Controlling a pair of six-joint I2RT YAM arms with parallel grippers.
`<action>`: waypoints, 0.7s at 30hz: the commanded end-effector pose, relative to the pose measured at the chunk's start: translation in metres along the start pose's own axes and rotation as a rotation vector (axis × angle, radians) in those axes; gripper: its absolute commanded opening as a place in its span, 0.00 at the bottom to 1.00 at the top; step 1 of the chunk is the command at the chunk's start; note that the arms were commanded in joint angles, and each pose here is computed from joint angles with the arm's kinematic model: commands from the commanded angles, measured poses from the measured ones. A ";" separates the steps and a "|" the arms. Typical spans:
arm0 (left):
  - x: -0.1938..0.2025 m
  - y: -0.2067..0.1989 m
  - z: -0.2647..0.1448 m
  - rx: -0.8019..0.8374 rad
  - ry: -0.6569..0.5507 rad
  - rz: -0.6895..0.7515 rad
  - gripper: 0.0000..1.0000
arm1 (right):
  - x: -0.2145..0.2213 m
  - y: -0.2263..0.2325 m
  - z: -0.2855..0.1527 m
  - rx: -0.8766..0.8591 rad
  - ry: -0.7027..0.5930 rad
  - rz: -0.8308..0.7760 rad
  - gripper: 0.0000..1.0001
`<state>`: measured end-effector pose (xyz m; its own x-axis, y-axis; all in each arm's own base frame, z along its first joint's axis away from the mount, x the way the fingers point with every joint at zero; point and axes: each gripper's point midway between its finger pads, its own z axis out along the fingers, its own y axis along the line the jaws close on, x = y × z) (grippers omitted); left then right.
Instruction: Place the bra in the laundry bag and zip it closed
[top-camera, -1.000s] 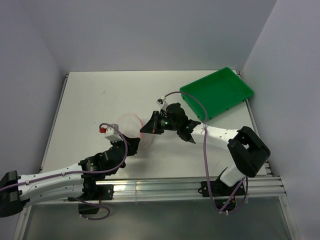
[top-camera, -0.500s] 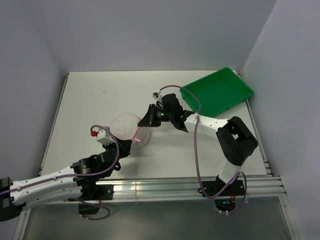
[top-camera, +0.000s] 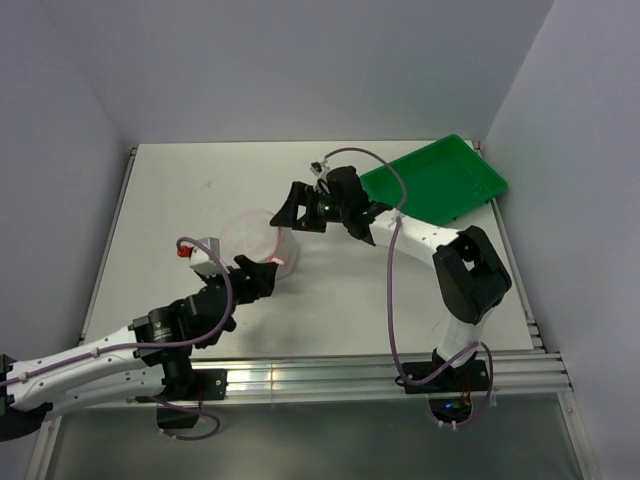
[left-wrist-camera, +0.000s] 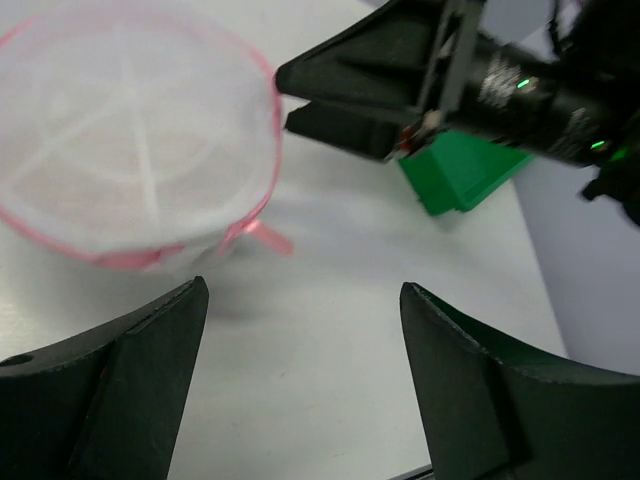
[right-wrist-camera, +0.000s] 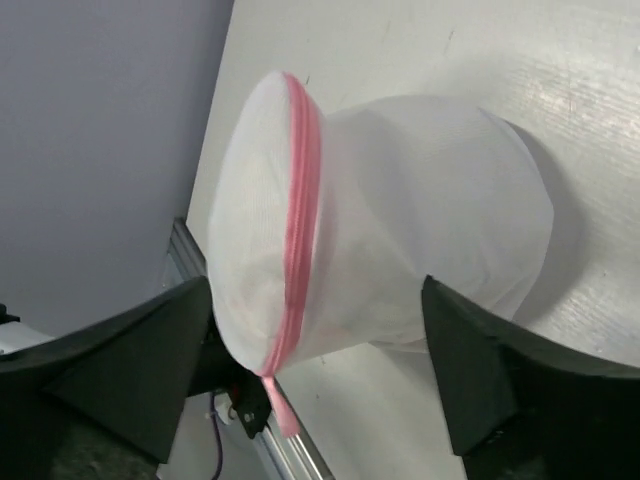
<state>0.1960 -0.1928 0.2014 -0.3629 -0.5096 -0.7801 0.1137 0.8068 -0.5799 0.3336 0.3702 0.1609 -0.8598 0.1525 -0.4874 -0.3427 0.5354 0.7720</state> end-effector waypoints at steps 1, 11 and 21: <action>-0.042 -0.026 -0.010 0.042 -0.063 0.017 0.84 | -0.021 0.011 -0.008 0.003 -0.041 -0.083 0.96; -0.092 -0.017 -0.041 0.026 -0.119 0.004 0.77 | -0.047 0.049 -0.118 0.091 -0.292 -0.282 1.00; -0.130 0.009 -0.076 0.045 -0.177 -0.051 0.99 | -0.046 0.068 -0.266 0.186 -0.666 -0.386 1.00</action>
<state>0.1774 -0.1151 0.3116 -0.2197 -0.6047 -0.7655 0.1635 0.7508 -0.6400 0.2492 0.2089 0.3609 -0.3183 0.3831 -0.8671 -0.5434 0.6757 0.4981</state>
